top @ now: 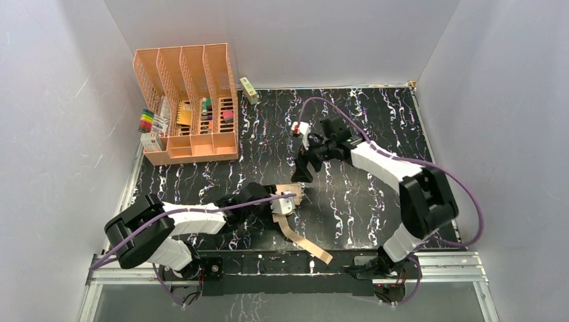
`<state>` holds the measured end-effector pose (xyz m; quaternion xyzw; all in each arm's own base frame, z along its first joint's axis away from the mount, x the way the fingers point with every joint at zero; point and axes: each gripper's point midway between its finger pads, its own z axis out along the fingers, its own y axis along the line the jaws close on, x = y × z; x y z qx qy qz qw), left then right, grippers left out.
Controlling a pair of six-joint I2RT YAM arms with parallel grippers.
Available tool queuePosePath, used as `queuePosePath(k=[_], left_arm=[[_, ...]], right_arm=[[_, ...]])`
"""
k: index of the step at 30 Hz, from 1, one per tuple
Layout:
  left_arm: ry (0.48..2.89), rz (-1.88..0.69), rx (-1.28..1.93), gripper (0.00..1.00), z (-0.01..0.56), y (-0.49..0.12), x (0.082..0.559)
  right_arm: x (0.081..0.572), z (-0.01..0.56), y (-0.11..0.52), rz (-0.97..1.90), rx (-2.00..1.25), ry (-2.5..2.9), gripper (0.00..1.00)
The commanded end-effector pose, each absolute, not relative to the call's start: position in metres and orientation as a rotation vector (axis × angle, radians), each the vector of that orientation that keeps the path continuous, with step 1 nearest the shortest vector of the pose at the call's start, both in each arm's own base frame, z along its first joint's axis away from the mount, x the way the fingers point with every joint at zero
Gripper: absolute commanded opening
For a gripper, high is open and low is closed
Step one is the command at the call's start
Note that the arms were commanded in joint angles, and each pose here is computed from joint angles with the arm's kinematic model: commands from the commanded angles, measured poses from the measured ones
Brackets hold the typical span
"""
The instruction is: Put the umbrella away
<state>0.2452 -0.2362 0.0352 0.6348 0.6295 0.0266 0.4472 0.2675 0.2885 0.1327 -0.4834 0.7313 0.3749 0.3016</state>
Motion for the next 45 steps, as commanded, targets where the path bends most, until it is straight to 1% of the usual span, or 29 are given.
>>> queuePosePath(k=[1, 8, 13, 18, 22, 25, 27, 28, 29, 30, 32, 33, 34, 35, 38, 40, 45], left_arm=[[1.499, 0.19, 1.59, 0.0, 0.036, -0.23, 0.253], [1.466, 0.2, 1.618, 0.0, 0.032, -0.235, 0.247], [1.45, 0.197, 1.635, 0.0, 0.03, -0.239, 0.245], [1.448, 0.19, 1.643, 0.0, 0.028, -0.24, 0.242], [1.449, 0.184, 1.629, 0.0, 0.031, -0.24, 0.241], [1.463, 0.172, 1.609, 0.0, 0.034, -0.243, 0.242], [1.485, 0.146, 1.569, 0.0, 0.041, -0.247, 0.243], [1.491, 0.132, 1.546, 0.0, 0.047, -0.249, 0.244], [1.496, 0.117, 1.525, 0.03, 0.051, -0.251, 0.244], [1.498, 0.1, 1.5, 0.11, 0.057, -0.253, 0.244], [1.499, 0.06, 1.455, 0.33, 0.07, -0.255, 0.243], [1.5, 0.044, 1.43, 0.47, 0.077, -0.256, 0.242], [1.506, 0.02, 1.407, 0.55, 0.084, -0.258, 0.24], [1.509, -0.004, 1.381, 0.62, 0.092, -0.259, 0.239], [1.525, -0.08, 1.313, 0.73, 0.112, -0.26, 0.233], [1.549, -0.136, 1.264, 0.78, 0.125, -0.257, 0.226], [1.597, -0.271, 1.043, 0.8, 0.166, -0.24, 0.21]], right_arm=[[0.248, 0.125, 0.31, 1.101, -1.516, 1.838, 0.95], [0.233, 0.088, 0.324, 1.163, -1.671, 1.891, 0.94], [0.232, 0.07, 0.325, 1.167, -1.687, 1.931, 0.93], [0.239, 0.056, 0.323, 1.108, -1.68, 1.98, 0.87], [0.241, 0.044, 0.323, 1.047, -1.694, 2.014, 0.75], [0.243, 0.035, 0.321, 0.955, -1.712, 2.034, 0.58], [0.243, 0.03, 0.319, 0.909, -1.716, 2.042, 0.51], [0.243, 0.028, 0.317, 0.883, -1.715, 2.051, 0.49], [0.244, 0.026, 0.315, 0.854, -1.713, 2.054, 0.47], [0.245, 0.024, 0.312, 0.811, -1.709, 2.062, 0.43], [0.244, 0.02, 0.307, 0.744, -1.718, 2.065, 0.37], [0.245, 0.018, 0.305, 0.705, -1.72, 2.068, 0.35], [0.244, 0.017, 0.303, 0.676, -1.723, 2.067, 0.33], [0.245, 0.017, 0.301, 0.651, -1.718, 2.063, 0.32], [0.25, 0.015, 0.295, 0.565, -1.678, 2.064, 0.28], [0.256, 0.014, 0.288, 0.479, -1.649, 2.068, 0.26], [0.261, 0.013, 0.278, 0.339, -1.614, 2.006, 0.23]])
